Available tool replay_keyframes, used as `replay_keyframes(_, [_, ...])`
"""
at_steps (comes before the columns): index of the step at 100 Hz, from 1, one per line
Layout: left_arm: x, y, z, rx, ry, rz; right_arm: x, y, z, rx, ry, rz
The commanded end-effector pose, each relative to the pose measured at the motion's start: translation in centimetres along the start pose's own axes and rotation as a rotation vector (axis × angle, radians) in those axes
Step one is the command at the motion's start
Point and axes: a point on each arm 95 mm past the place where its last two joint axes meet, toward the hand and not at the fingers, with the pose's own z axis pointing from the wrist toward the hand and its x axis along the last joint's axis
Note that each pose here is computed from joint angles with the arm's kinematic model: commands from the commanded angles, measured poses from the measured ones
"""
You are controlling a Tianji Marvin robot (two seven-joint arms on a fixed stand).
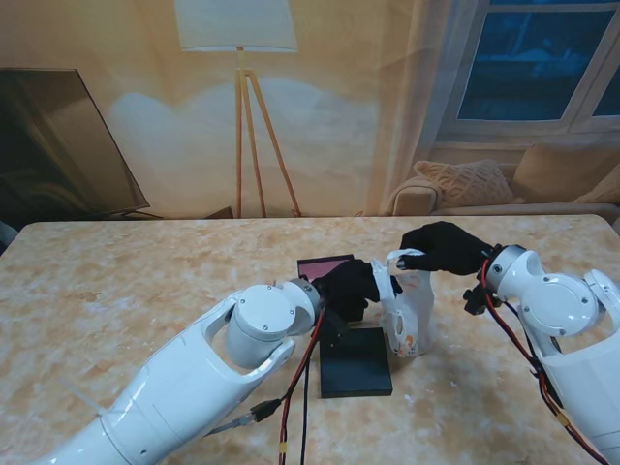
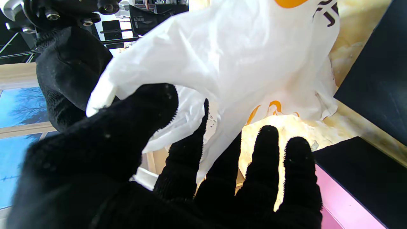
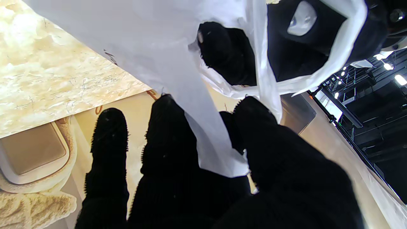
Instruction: Pack mini donuts into a plastic bag, tie the opening and put the bag into the gift box
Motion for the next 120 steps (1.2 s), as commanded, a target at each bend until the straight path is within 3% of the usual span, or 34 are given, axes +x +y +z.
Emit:
replay_keyframes(1, [0.50,0.57,0.03,-0.018,0.007,0.000,-0.07,-0.71,0.10,0.026,0.004,0.006])
replay_keyframes(47, [0.73,0.79,-0.33,-0.025,-0.005,-0.064,-0.15,-0.95,0.04,0.033,0.011,0.013])
replay_keyframes(85, [0.40,0.82,-0.11,-0.013,0.001,-0.008,0.07,-0.79,-0.29,0.031,0.026,0.027])
replay_keyframes(106, [0.76,1.17,-0.50,-0.036,-0.018,-0.142,0.11,-1.05,-0.24,0.040,0.029,0.034])
replay_keyframes(120, [0.68,1.18,-0.56,-0.038,-0.027,-0.143,0.11,-1.17,-0.23,0.043,0.026,0.035])
